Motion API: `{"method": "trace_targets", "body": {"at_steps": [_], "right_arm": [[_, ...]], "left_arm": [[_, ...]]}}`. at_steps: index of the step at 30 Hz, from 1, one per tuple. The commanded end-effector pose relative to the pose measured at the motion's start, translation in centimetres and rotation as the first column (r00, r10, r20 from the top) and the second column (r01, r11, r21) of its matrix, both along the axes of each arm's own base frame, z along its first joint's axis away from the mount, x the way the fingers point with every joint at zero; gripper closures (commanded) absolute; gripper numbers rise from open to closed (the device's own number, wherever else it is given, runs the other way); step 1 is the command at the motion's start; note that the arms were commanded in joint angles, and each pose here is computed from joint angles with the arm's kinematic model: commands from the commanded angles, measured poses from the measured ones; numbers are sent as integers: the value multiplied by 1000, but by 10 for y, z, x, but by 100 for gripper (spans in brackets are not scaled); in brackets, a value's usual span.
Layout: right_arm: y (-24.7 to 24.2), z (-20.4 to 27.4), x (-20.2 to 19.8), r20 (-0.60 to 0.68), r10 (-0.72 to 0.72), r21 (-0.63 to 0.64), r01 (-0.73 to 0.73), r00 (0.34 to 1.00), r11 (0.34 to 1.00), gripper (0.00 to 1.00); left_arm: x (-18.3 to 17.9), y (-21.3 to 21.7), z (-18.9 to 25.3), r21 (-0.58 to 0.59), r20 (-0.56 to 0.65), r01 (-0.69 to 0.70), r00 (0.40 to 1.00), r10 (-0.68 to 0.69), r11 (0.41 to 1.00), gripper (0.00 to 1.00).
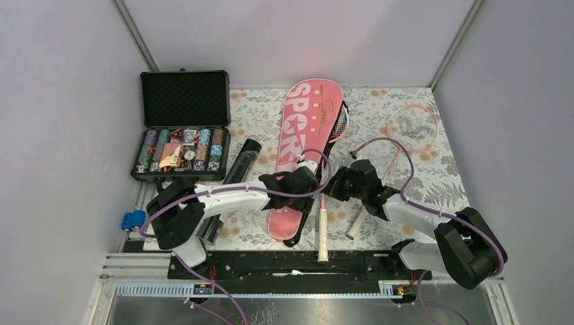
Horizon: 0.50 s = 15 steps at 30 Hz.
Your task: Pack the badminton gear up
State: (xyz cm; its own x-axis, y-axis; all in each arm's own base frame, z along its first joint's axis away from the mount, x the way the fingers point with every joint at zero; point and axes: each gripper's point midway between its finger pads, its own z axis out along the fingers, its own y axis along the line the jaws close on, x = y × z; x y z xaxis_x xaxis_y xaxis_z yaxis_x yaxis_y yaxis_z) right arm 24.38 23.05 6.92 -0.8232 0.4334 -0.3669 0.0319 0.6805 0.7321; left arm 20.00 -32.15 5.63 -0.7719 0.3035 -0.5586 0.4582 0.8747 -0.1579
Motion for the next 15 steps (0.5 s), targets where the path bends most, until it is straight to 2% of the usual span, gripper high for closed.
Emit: {"method": "trace_targets", "body": {"at_steps": [1, 2, 5, 7, 15], "right_arm": [[12, 38, 21, 143, -2, 86, -10, 990, 996, 100], [12, 37, 21, 141, -4, 86, -9, 990, 996, 100], [12, 36, 22, 134, -14, 96, 1, 991, 995, 100], [13, 36, 24, 133, -24, 106, 10, 991, 994, 100], [17, 47, 45, 175, -95, 156, 68, 980, 985, 100]], "left_arm": [[12, -13, 14, 1, 81, -17, 997, 17, 1000, 41], [11, -15, 15, -1, 85, -11, 996, 11, 1000, 48], [6, -19, 29, -27, 97, 7, 995, -4, 1000, 82], [1, -23, 43, -60, 104, 24, 994, -18, 998, 98], [-25, -30, 70, -250, 67, 75, 996, -60, 965, 100]]}}
